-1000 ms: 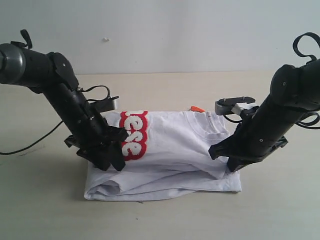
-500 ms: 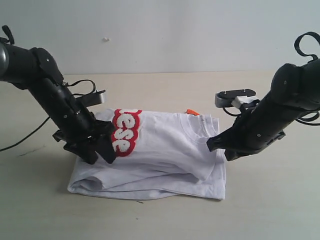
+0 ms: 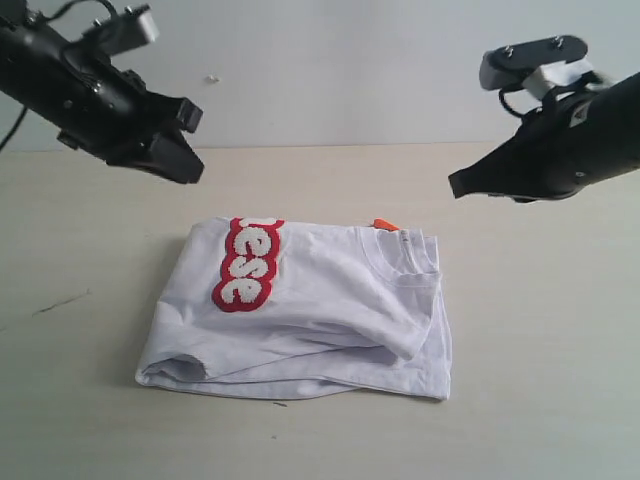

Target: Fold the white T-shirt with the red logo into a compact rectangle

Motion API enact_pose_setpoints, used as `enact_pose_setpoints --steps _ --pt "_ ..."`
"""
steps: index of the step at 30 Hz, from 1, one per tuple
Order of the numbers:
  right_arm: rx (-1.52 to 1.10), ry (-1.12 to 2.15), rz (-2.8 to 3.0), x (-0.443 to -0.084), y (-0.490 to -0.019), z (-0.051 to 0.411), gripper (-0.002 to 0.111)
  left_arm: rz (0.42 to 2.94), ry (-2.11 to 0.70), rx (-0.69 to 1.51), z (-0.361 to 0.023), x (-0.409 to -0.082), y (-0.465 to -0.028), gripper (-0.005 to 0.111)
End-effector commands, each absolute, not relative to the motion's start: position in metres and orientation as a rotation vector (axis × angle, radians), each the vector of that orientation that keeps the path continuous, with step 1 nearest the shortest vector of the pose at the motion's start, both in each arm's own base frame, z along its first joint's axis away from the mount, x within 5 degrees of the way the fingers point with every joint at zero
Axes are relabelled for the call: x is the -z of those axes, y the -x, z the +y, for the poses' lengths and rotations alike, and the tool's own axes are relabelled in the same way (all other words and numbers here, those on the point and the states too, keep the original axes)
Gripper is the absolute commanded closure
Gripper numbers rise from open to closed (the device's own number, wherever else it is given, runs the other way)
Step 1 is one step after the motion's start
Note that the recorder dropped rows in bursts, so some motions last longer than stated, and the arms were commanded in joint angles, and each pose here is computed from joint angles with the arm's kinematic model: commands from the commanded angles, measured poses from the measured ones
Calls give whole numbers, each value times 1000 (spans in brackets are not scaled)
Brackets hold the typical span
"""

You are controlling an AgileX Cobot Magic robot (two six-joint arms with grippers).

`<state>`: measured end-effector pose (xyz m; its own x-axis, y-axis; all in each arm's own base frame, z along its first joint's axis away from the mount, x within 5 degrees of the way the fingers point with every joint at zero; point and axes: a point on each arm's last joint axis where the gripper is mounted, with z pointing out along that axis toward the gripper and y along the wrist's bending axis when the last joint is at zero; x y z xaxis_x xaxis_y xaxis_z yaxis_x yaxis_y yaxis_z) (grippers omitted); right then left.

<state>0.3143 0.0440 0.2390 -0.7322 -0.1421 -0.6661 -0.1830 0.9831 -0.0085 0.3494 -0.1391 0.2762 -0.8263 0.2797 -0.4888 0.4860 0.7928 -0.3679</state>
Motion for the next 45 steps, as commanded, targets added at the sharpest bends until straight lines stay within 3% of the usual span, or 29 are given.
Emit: enact_pose_setpoints --steps 1,9,17,26,35,45 --pt "-58 215 2244 -268 -289 39 108 2425 -489 636 -127 -308 -325 107" --pt "-59 196 2058 -301 -238 32 108 2180 -352 525 -99 -333 -263 107" --pt "-71 179 1967 -311 -195 26 108 2035 -235 440 -71 -313 -197 107" --pt "-89 159 1908 -300 -151 21 108 1949 -199 413 -52 -287 -143 107" --pt "-116 137 1822 -306 -123 18 108 1945 -240 453 -49 -278 -115 107" --pt "-167 97 1790 -310 -116 19 108 1946 -246 458 -49 -279 -113 107"
